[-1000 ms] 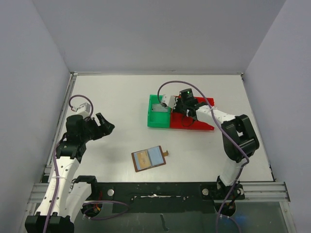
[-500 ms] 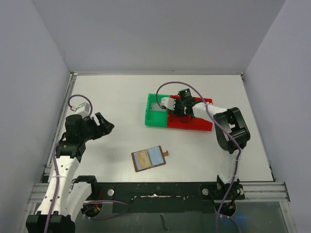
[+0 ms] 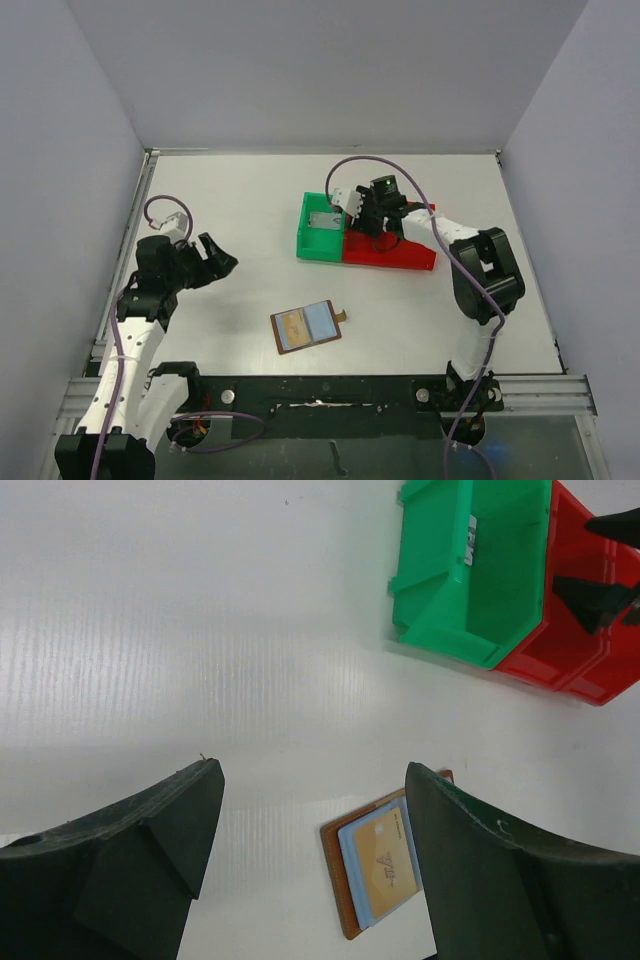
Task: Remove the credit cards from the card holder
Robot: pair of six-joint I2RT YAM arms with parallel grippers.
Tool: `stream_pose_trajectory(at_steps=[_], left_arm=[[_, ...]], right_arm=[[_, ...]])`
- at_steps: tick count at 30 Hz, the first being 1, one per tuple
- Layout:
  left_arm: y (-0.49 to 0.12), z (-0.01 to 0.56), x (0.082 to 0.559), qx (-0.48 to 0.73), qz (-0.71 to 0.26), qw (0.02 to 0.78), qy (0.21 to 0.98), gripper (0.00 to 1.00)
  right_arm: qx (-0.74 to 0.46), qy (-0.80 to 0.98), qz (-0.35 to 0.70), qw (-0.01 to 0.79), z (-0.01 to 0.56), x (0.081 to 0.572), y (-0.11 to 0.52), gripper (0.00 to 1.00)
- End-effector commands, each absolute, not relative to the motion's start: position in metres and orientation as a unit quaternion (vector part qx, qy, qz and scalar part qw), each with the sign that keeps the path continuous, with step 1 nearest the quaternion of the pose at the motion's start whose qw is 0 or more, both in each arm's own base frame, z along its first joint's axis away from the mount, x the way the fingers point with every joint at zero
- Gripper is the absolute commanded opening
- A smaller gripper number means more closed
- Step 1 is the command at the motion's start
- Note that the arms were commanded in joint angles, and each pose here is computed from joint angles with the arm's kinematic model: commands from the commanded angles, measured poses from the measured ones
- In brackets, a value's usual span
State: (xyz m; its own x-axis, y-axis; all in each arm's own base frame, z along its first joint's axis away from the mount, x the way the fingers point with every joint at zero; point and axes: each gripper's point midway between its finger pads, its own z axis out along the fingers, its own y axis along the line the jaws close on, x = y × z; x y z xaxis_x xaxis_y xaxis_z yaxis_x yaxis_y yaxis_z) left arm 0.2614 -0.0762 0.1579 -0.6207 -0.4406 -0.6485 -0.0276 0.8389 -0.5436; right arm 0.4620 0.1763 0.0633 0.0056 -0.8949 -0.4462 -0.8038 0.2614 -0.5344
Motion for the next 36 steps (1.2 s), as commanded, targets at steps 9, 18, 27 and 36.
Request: stream_pose_trajectory(at_steps=[9, 18, 27, 36], left_arm=[[-0.114, 0.162, 0.256, -0.141, -0.375, 0.377, 0.835, 0.69], [-0.156, 0.122, 0.210, -0.176, -0.440, 0.269, 0.839, 0.53], [-0.181, 0.085, 0.185, -0.174, -0.401, 0.233, 0.869, 0.44], [-0.194, 0.087, 0.181, -0.139, -0.405, 0.216, 0.878, 0.39]], right_arm=[[-0.327, 0.736, 0.144, 0.575, 0.246, 0.415, 0.213, 0.68], [-0.054, 0.809, 0.464, 0.357, 0.187, 0.272, 0.293, 0.58], [-0.048, 0.863, 0.440, 0.244, 0.101, 0.201, 0.348, 0.47], [-0.031, 0.893, 0.405, 0.196, 0.062, 0.194, 0.360, 0.38]])
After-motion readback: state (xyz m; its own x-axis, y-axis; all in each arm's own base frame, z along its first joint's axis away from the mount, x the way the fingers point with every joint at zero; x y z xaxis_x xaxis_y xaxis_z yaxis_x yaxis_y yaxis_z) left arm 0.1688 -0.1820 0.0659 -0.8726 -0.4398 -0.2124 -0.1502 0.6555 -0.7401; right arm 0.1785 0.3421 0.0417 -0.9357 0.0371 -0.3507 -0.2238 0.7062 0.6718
